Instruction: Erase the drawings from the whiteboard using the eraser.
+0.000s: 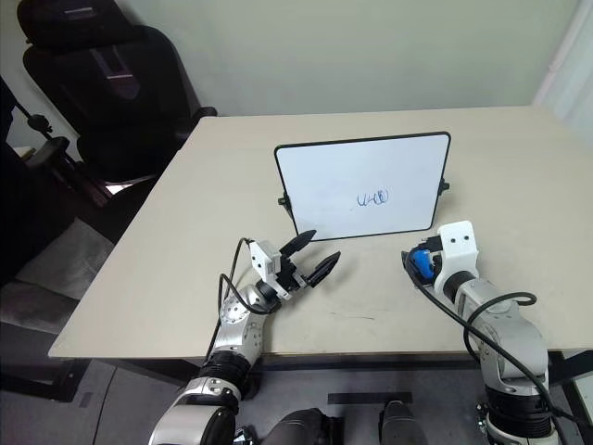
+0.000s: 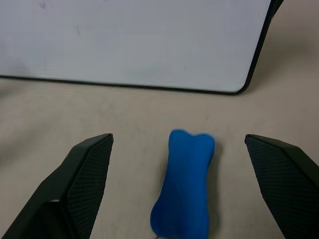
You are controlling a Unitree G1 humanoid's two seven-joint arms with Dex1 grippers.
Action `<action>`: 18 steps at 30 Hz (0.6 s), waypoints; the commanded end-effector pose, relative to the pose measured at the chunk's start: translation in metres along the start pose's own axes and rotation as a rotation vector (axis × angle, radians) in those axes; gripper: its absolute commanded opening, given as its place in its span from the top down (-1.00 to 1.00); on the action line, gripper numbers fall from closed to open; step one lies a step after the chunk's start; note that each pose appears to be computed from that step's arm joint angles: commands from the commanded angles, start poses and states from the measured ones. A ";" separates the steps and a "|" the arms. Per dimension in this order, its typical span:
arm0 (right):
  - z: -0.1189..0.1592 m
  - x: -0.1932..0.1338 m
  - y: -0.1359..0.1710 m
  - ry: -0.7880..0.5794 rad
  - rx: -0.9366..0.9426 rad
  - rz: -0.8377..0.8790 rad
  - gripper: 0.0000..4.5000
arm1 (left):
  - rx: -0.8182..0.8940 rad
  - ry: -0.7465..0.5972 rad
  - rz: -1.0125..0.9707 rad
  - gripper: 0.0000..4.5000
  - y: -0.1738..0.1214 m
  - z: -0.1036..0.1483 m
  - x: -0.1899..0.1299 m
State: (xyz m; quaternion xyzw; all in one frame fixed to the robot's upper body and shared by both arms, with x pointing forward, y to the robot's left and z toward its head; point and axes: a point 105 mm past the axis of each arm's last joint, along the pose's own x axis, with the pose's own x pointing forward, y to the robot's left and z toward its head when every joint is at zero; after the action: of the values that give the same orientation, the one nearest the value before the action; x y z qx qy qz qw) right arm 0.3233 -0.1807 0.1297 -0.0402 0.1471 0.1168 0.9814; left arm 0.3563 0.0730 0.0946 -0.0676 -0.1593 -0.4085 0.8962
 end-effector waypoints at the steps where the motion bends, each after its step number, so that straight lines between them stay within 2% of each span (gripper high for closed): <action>1: 0.010 -0.001 -0.001 0.015 0.033 0.008 -1.00 | -0.044 0.016 0.032 -1.00 -0.002 -0.013 -0.006; 8: -0.007 -0.001 -0.011 0.178 0.002 -0.009 -1.00 | -0.035 0.019 0.035 -1.00 -0.003 -0.014 -0.006; 18: -0.015 0.002 -0.006 0.216 -0.007 0.009 -1.00 | -0.026 0.024 0.044 -1.00 -0.002 -0.015 -0.008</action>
State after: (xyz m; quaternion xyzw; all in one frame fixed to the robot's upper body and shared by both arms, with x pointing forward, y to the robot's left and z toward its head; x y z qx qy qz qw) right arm 0.3208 -0.1928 0.1082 -0.0510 0.2659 0.1052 0.9569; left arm 0.3583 0.0727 0.0938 -0.0634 -0.1591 -0.4015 0.8997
